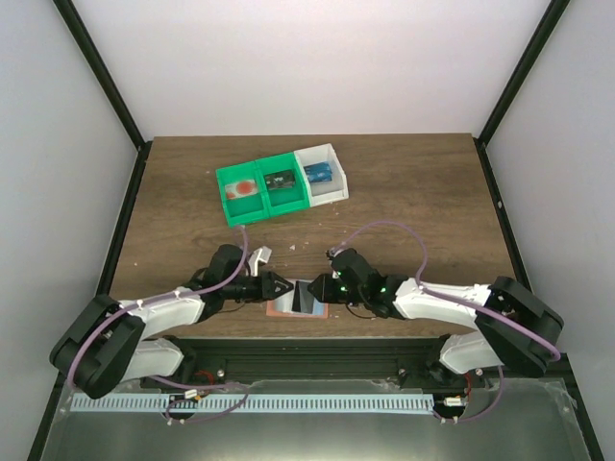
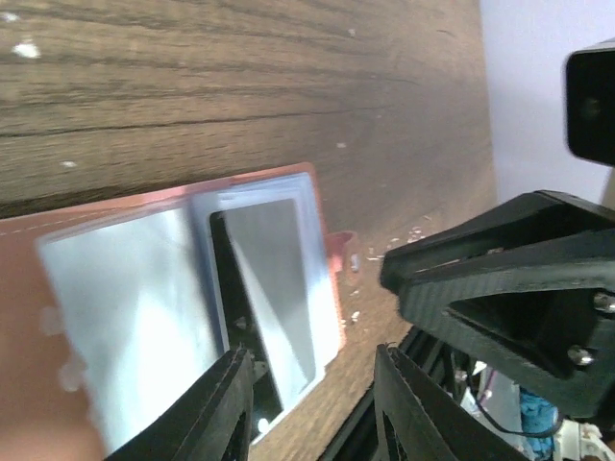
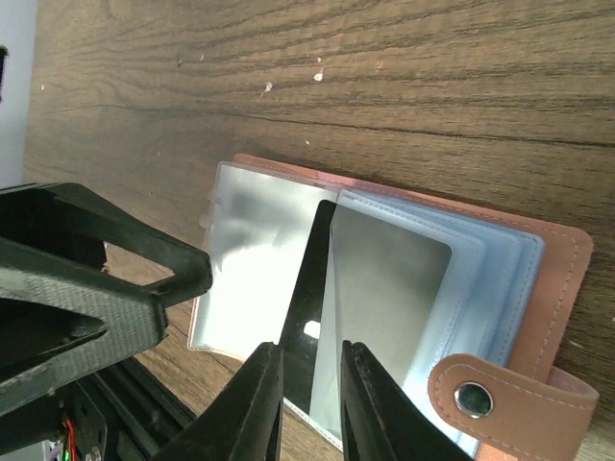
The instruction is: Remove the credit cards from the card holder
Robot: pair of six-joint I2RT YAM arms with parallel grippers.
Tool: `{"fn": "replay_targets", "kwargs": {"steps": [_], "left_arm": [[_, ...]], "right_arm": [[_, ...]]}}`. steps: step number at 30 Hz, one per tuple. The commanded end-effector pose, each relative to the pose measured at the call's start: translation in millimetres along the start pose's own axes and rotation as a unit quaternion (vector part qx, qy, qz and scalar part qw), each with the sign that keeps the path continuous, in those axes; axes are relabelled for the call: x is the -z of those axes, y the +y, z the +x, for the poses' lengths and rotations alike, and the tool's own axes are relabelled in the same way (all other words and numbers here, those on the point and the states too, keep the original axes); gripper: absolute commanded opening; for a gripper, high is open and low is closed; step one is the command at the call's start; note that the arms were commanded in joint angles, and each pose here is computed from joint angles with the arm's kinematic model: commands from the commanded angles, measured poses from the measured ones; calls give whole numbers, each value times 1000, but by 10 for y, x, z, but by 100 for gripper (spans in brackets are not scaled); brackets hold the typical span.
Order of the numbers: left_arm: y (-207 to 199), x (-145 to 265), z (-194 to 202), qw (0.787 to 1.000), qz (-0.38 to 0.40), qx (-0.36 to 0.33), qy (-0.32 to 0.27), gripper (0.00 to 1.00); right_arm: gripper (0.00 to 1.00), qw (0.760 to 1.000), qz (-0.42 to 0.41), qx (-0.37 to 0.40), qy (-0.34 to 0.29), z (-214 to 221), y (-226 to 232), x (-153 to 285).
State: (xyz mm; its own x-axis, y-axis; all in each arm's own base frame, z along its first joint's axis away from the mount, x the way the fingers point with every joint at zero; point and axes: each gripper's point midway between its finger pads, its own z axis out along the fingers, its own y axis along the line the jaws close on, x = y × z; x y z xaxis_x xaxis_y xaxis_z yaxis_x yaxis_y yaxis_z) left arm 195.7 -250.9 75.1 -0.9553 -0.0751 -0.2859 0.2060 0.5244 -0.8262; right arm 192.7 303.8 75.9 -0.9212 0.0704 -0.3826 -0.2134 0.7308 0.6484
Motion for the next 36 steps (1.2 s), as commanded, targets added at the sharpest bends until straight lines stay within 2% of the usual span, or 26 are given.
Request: {"fn": "replay_targets", "kwargs": {"steps": [1,9,16,25,31,36], "left_arm": [[187,0,29,999,-33,2,3,38],[410,-47,105,998,-53,20,14,37],[584,-55,135,995,-90,25,19,36],[286,-76,112,999,-18,22,26,36],[256,-108,171,999,5,34,39,27],[210,-165,251,997,29,53,55,27]], "right_arm": [[19,1000,-1,-2,-11,-33,33,27],[22,1000,-11,3,20,67,47,-120],[22,999,19,-2,44,199,-152,-258],[22,998,23,-6,60,282,-221,-332],[21,998,23,-7,57,288,-241,-329],[21,998,22,-8,60,311,-256,-343]]}}
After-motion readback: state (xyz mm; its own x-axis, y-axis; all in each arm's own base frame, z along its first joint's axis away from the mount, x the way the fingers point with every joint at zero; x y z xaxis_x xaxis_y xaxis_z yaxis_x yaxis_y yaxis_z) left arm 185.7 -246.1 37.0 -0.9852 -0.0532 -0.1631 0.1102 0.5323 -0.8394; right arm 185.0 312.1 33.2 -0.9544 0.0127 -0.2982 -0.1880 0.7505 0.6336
